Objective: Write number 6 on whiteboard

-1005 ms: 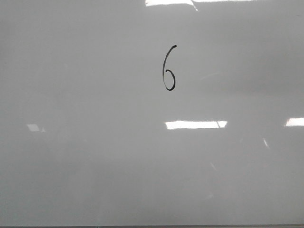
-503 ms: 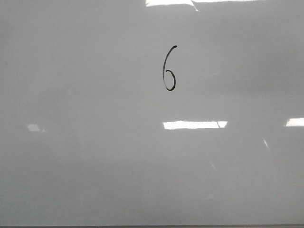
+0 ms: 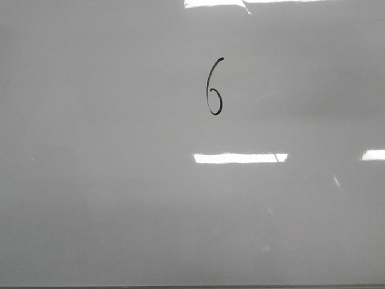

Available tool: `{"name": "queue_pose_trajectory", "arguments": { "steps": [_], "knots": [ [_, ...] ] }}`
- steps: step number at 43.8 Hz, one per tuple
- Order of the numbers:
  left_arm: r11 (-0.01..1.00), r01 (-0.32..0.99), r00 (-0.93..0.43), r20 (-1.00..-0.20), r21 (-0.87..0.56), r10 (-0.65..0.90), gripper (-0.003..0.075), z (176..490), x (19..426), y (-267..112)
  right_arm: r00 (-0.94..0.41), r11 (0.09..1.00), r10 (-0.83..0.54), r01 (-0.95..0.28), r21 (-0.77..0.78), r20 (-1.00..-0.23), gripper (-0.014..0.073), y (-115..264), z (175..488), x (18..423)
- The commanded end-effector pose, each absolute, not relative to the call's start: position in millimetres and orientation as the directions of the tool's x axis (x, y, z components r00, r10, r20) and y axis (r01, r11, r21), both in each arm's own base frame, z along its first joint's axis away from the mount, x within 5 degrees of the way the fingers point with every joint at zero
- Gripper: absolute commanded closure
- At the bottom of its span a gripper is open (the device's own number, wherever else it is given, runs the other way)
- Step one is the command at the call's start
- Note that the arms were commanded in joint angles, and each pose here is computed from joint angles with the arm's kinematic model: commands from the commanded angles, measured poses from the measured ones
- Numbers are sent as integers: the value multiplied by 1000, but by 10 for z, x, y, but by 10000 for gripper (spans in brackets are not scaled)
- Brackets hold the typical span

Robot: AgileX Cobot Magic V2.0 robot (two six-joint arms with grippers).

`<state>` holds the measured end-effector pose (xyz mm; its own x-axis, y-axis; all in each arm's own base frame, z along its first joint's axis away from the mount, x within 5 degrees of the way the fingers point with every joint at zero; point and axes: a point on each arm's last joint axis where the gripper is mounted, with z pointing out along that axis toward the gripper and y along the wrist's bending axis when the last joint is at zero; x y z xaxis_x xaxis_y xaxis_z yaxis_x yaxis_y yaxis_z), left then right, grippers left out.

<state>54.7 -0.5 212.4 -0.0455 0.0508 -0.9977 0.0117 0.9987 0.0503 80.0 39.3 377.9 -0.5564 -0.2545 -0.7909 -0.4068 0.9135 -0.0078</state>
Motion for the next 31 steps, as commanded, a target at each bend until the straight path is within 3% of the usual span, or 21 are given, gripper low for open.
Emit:
{"name": "queue_pose_trajectory", "arguments": {
  "steps": [1, 31],
  "knots": [
    [999, 9, 110, -993, 42, 41, 741, 2189, 546, -8, -483, 914, -232, -405, -20, -844, 664, 391, 3901, 826],
    [999, 9, 124, -992, 36, 35, 741, 2133, 545, -8, -487, 914, -234, -404, -20, -842, 664, 389, 3897, 825]
  ]
}}
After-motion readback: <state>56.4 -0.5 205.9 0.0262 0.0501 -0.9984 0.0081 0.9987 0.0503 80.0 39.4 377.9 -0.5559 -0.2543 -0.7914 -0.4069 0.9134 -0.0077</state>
